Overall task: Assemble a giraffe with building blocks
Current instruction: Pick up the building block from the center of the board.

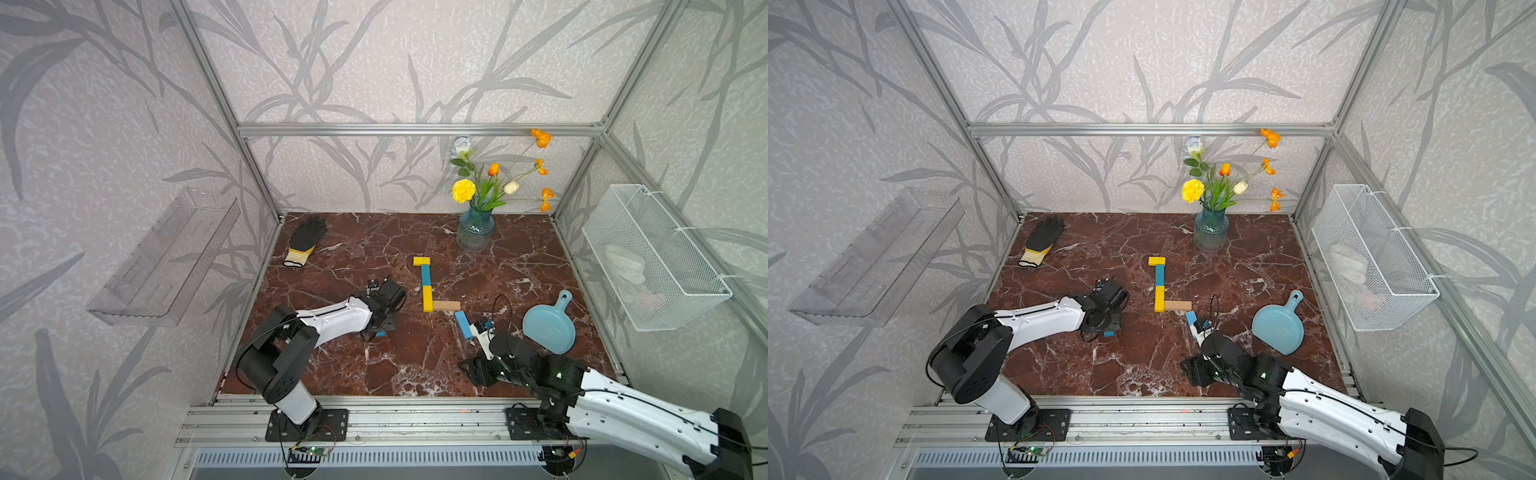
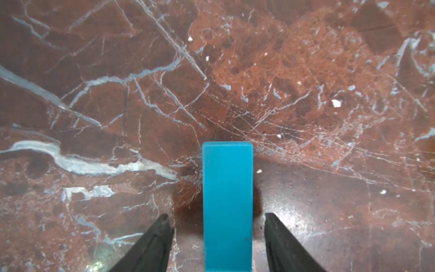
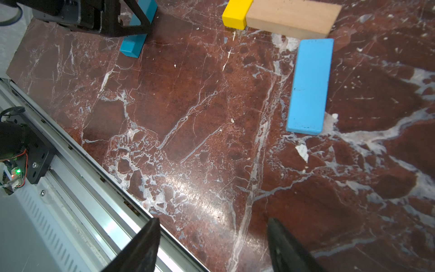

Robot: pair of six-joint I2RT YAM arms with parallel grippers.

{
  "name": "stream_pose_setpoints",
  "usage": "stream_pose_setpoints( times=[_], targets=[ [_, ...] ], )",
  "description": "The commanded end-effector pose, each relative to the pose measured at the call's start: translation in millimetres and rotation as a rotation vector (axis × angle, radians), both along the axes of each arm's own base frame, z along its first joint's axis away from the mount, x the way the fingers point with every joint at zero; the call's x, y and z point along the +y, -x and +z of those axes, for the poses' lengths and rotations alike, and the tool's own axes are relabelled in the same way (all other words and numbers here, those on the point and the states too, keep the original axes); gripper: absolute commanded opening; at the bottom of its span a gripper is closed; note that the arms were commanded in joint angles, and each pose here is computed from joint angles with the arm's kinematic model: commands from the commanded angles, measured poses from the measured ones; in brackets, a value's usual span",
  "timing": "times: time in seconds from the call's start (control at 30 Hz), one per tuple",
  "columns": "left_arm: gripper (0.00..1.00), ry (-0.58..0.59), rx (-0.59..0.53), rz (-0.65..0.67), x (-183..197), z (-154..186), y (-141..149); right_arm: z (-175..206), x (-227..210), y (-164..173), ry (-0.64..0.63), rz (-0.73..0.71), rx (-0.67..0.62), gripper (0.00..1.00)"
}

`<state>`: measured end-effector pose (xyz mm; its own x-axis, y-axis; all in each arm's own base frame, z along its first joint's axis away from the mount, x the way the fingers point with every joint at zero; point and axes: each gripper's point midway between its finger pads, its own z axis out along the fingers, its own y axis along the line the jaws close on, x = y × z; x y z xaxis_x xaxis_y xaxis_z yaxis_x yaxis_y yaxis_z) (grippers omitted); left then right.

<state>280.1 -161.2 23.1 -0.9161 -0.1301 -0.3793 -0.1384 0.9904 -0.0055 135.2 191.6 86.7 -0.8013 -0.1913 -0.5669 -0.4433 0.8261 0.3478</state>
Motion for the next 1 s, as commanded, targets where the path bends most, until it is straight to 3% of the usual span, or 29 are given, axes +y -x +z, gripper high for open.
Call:
stream_pose_setpoints(
  times=[0.0,0.13,0.3,0.5,0.6,0.8,0.97],
  targets=[
    [0.64,0.009,0.001,0.023,-1,0,-3,-4,-6,2,0.018,-0.011,0.000,0.72],
    [0.62,0.014,0.030,0.021,-2,-10,-1,-3,-7,3,0.013,-0.011,-0.004,0.72],
    [0.51,0.023,0.057,0.015,-3,-20,5,-3,-8,5,0.019,-0.006,0.000,0.71],
    [0.15,0.036,0.070,-0.006,-6,-21,8,2,-12,5,0.032,-0.009,-0.012,0.71],
    [0.06,0.050,0.076,-0.013,-8,-20,9,9,-17,3,0.038,-0.022,-0.035,0.71],
    [0.01,0.098,0.083,-0.089,-26,-11,23,28,-40,-4,0.068,-0.088,-0.116,0.71],
    [0.01,0.177,0.106,-0.322,-69,-1,48,37,-50,-9,0.101,-0.120,-0.124,0.71]
  ],
)
